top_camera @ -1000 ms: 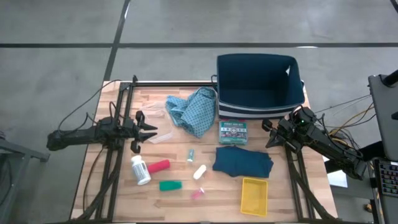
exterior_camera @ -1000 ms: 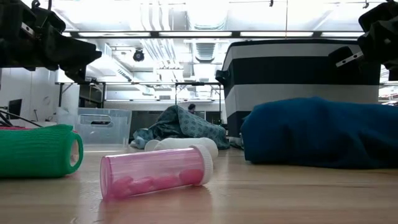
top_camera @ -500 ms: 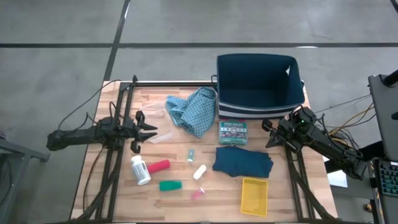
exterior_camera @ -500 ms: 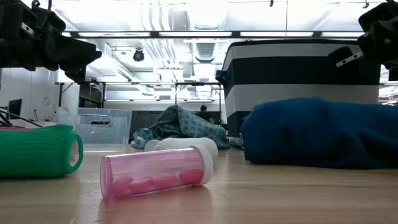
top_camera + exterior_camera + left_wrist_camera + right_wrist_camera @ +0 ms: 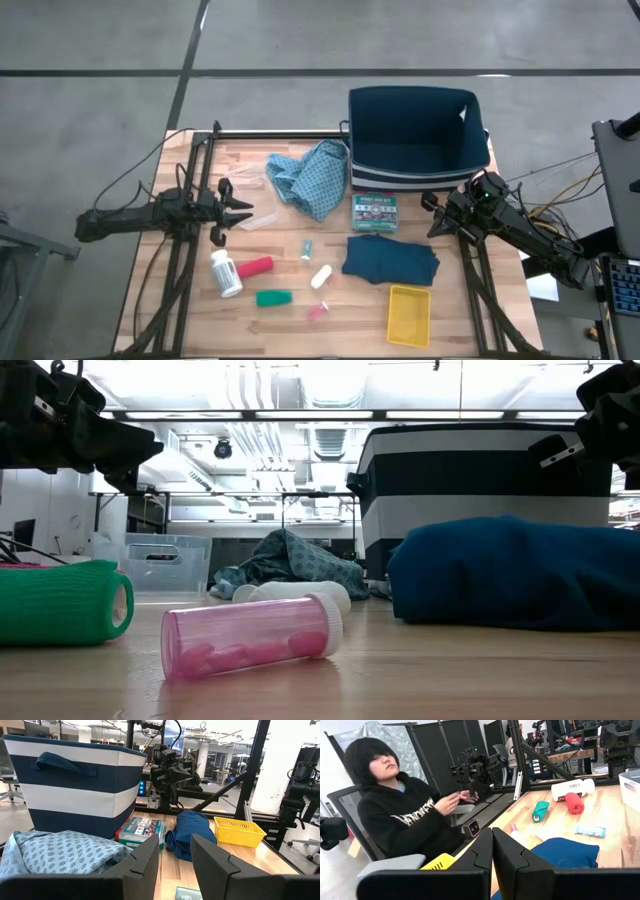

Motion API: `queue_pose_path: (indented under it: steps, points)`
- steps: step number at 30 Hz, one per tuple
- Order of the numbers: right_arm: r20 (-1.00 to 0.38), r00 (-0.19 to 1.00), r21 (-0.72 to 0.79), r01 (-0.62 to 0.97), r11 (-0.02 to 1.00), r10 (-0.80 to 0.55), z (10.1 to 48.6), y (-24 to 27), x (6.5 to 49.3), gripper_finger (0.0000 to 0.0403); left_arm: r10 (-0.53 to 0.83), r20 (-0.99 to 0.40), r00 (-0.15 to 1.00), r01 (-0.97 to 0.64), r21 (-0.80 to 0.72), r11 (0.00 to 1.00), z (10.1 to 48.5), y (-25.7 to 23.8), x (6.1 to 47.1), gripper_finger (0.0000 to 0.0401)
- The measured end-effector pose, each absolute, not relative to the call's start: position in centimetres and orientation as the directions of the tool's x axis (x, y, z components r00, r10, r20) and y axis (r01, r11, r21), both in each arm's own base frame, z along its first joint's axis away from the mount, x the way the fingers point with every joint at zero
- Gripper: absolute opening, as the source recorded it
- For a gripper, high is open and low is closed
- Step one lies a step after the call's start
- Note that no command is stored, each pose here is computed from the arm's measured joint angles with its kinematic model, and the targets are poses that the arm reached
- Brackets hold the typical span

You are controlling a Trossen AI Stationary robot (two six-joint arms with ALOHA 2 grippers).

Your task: Pick & place medical supplies in basket/bin

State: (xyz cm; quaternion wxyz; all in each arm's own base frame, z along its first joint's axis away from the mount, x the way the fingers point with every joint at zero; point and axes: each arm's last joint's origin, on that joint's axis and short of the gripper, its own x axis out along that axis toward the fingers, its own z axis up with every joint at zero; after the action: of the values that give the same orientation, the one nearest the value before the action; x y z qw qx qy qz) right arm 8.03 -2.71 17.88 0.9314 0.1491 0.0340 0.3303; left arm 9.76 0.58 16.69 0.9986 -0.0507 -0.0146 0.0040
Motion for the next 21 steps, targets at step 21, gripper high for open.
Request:
queue_pose_path:
  steps: [21]
  points:
    - [0.035, 0.779, 0.300, -0.605, 0.737, 0.626, 17.88, -2.71, 8.03, 0.0008, 0.010, 0.029, 1.000, -0.008, -0.053, 0.999, 16.68, 0.58, 9.76, 0.0118]
